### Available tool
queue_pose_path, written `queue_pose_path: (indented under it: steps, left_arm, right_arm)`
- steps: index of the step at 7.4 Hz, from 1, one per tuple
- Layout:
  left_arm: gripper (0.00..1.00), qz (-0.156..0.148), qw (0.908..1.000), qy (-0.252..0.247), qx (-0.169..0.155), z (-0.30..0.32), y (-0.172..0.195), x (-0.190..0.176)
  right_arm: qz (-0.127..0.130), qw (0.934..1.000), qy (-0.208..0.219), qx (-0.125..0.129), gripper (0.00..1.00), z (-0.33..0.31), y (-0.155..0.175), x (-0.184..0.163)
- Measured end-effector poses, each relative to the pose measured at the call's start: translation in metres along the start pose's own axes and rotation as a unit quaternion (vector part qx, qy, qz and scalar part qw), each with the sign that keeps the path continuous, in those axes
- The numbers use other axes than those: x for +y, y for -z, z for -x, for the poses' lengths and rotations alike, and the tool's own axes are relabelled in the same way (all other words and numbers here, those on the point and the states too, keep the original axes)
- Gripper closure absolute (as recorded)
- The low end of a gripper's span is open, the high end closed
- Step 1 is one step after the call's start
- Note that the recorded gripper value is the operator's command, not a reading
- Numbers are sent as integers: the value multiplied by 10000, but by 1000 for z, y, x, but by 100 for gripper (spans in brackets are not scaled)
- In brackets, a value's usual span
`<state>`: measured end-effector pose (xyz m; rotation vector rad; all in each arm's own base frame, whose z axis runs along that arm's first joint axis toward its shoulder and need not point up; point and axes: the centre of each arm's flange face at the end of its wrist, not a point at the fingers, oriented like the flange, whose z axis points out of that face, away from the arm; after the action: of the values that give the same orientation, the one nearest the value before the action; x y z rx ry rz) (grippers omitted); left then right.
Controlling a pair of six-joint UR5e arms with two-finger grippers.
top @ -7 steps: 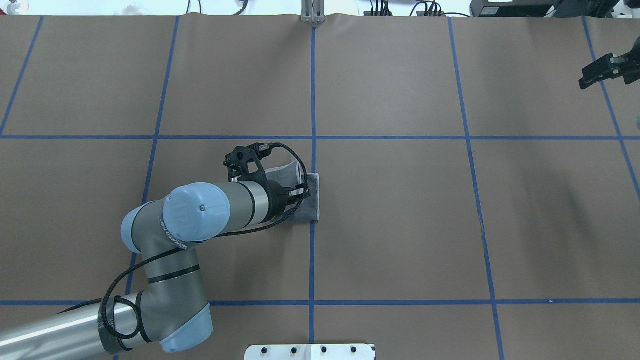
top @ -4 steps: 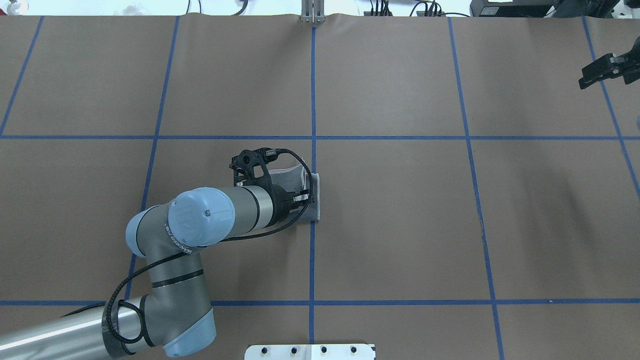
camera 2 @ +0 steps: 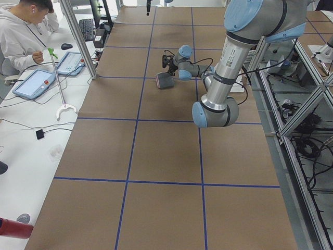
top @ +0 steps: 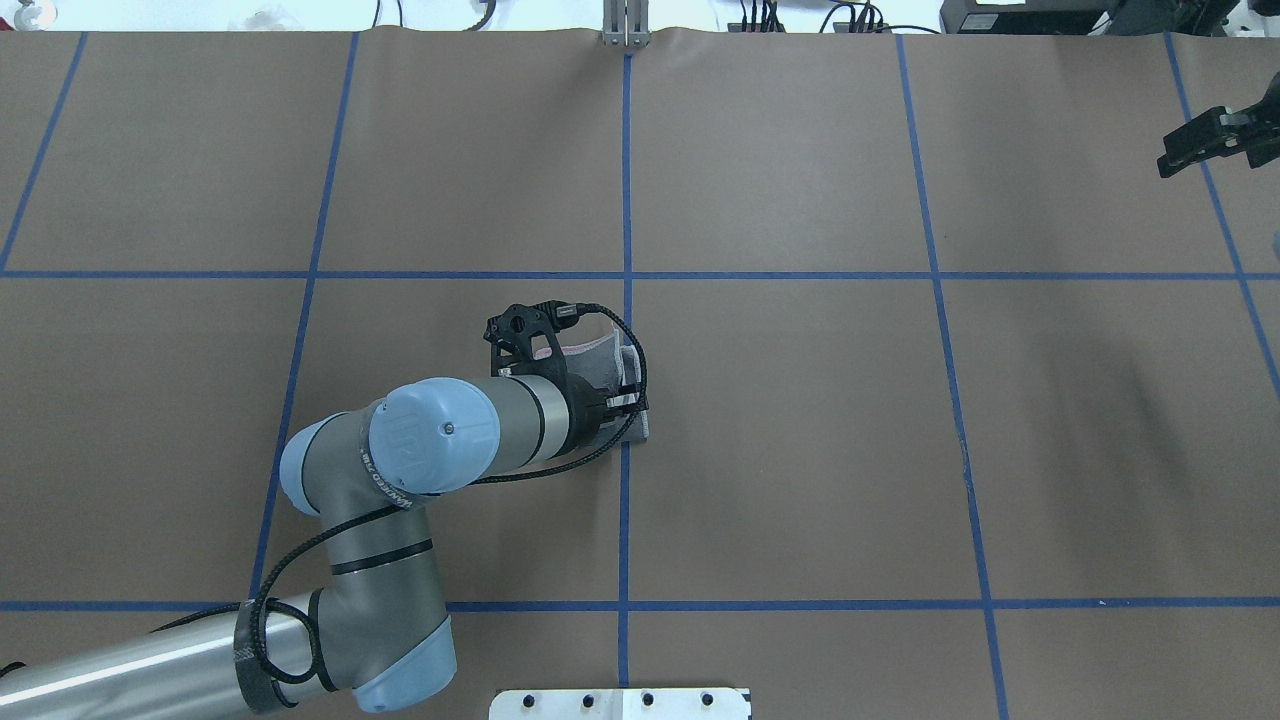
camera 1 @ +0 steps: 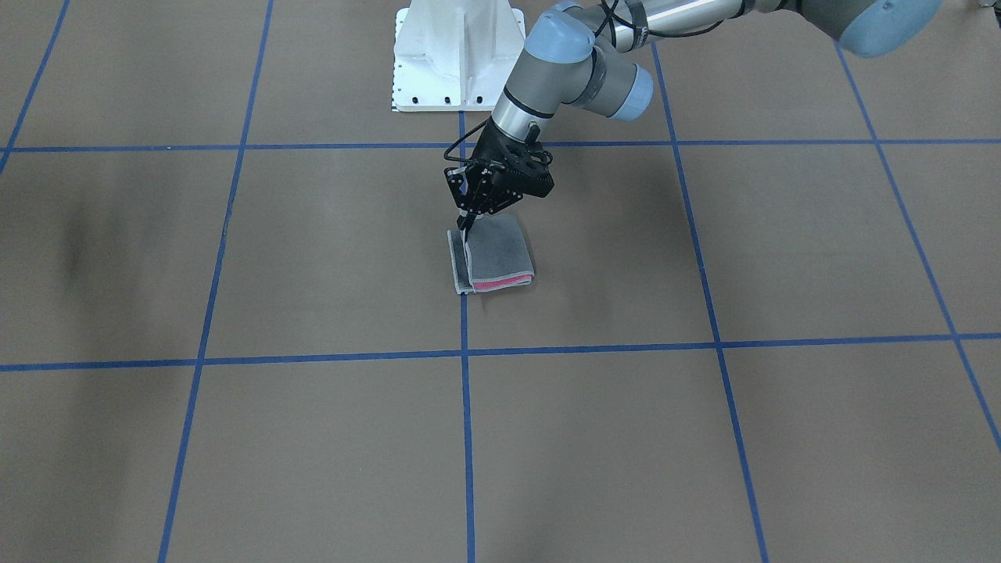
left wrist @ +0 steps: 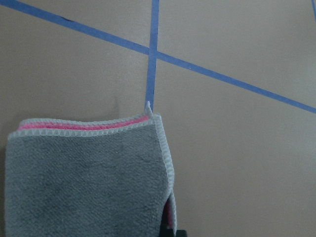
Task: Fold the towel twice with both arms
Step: 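Lay the folded end down with the left gripper and press it flat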
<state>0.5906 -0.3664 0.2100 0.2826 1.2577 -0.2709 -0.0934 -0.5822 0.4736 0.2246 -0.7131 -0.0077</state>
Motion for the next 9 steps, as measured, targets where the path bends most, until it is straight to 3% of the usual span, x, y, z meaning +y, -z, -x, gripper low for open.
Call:
queue_pose_path:
  steps: [3, 4, 5, 9]
  left_arm:
    - [82, 33, 10000, -12, -4, -3, -3, 5]
    - [46, 42, 10000, -18, -12, -4, -6, 6]
    - [0, 44, 10000, -20, -19, -8, -9, 6]
    - [0, 64, 10000, -15, 14, -26, -5, 2]
  right_arm:
    - [-1, 10000, 0, 2, 0, 0, 0, 0]
    - [-1, 10000, 0, 0, 0, 0, 0, 0]
    - [0, 10000, 0, 0, 0, 0, 0, 0]
    - [-2, 10000, 6, -1, 0, 0, 0, 0]
